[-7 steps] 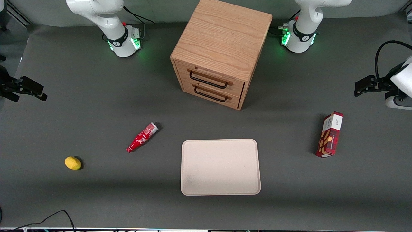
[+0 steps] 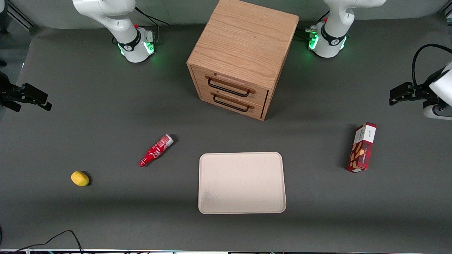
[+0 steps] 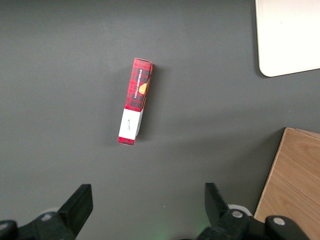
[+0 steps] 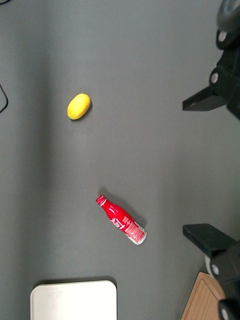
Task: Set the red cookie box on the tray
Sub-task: 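Move the left gripper over the red plaid cookie box, then lower the open left gripper around the cookie box and close it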
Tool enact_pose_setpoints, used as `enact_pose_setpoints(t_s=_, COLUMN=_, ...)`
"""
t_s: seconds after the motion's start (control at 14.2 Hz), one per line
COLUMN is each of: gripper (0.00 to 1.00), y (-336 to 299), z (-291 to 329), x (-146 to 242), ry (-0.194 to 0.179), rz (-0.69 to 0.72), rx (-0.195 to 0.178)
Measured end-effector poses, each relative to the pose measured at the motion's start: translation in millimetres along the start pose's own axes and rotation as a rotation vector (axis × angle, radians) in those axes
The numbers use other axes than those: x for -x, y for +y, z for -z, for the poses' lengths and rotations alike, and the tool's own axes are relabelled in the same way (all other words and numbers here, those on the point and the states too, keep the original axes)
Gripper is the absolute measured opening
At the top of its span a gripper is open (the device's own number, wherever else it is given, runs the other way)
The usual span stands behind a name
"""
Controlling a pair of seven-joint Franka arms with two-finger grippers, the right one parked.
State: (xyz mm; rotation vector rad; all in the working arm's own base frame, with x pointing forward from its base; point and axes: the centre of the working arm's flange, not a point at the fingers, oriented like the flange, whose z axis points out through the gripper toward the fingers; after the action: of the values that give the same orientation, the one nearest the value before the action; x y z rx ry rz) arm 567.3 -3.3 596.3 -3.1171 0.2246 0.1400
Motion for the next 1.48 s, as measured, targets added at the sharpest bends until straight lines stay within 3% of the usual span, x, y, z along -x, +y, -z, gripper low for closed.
enact_pose_setpoints(t_s=0.14, gripper=1.0, y=-1, z=-14, x=-7, ry=-0.027, rz=-0.013, rx=-0.004)
enact_pose_setpoints(t_s=0.35, gripper=1.0, y=-20, z=-66, x=-34, ry=-0.094, rz=-0.14, rx=-0.005)
enact_pose_setpoints(t_s=0.63, gripper=1.0, y=-65, z=-162, x=-78, ry=-0.127, rz=-0.198, rx=-0.015)
enact_pose_setpoints(t_s=0.84, gripper=1.0, y=-77, z=-217, x=-91, ry=-0.089, rz=-0.18, rx=0.044)
enact_pose_setpoints(t_s=1.05, gripper=1.0, y=-80, z=-254, x=-93, ry=-0.031, rz=-0.185, rx=0.036)
enact_pose_setpoints(t_s=1.48, gripper=1.0, y=-75, z=-303, x=-81, ry=0.024, rz=-0.184, rx=0.052)
